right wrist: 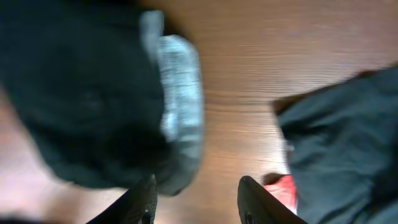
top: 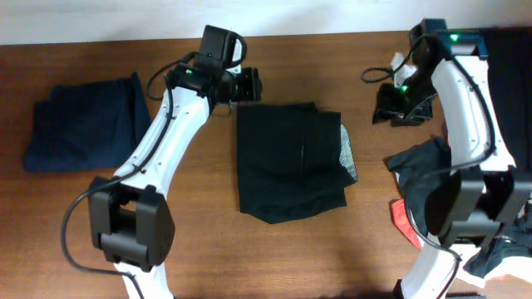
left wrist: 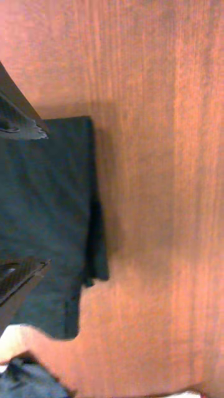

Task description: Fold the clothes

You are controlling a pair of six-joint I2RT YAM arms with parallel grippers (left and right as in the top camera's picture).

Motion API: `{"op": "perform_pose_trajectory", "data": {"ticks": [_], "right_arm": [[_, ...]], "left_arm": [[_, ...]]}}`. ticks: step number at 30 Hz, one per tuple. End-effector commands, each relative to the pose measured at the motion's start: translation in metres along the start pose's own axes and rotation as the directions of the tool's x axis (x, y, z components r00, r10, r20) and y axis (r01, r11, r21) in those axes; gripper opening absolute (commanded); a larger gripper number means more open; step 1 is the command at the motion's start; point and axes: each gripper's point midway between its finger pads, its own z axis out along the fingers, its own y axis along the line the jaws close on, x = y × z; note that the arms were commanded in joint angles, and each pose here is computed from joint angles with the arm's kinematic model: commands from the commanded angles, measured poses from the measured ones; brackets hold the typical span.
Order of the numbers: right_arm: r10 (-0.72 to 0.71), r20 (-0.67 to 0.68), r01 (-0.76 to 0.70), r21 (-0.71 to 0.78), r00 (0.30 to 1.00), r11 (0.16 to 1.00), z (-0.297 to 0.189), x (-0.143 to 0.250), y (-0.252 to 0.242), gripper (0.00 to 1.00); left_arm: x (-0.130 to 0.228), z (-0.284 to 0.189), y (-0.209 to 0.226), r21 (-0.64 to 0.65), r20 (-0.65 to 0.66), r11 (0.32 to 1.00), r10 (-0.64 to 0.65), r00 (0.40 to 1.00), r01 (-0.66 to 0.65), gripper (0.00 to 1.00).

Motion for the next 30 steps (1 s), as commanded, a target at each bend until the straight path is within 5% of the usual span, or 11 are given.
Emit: {"op": "perform_pose_trajectory", "data": {"ticks": [1,13,19,23,26,28,30], "right_arm": [[-0.09,-0.043,0.082,-0.166,0.995,0.983,0.007,0.015,0.047,0.46],[-0.122,-0.348,0.069,-0.161,0.93,0.984,0.13,0.106,0.072,0.46],[-0.065,-0.423,0.041,-0.066,0.904,0.997,0.167,0.142,0.039,0.47],[0.135,-0.284,-0.046,0.298,0.949,0.953,0.165,0.114,-0.032,0.48],[0.175,-0.128,-0.12,0.349,0.976,0.929,0.146,0.069,-0.053,0.52],[0.174,-0.038,-0.153,0.315,0.984,0.937,0.124,0.035,-0.052,0.56],[0.118,0.007,-0.116,0.253,0.993,0.96,0.099,0.01,-0.037,0.58]], "left_arm": [[0.012,0.043,0.008,-0.016,-0.046,1.0,0.015,0.999,-0.016,0.6],[0.1,0.108,0.055,-0.143,-0.338,0.99,-0.06,0.939,0.012,0.6],[0.172,0.063,0.074,-0.271,-0.607,0.963,-0.172,0.776,0.001,0.59],[0.212,0.019,0.078,-0.34,-0.749,0.94,-0.256,0.612,-0.023,0.6],[0.222,0.002,0.07,-0.306,-0.802,0.952,-0.244,0.545,-0.023,0.6],[0.219,-0.005,0.056,-0.231,-0.818,0.973,-0.199,0.54,0.009,0.61],[0.203,-0.008,0.043,-0.162,-0.789,0.986,-0.143,0.597,0.022,0.62]]}}
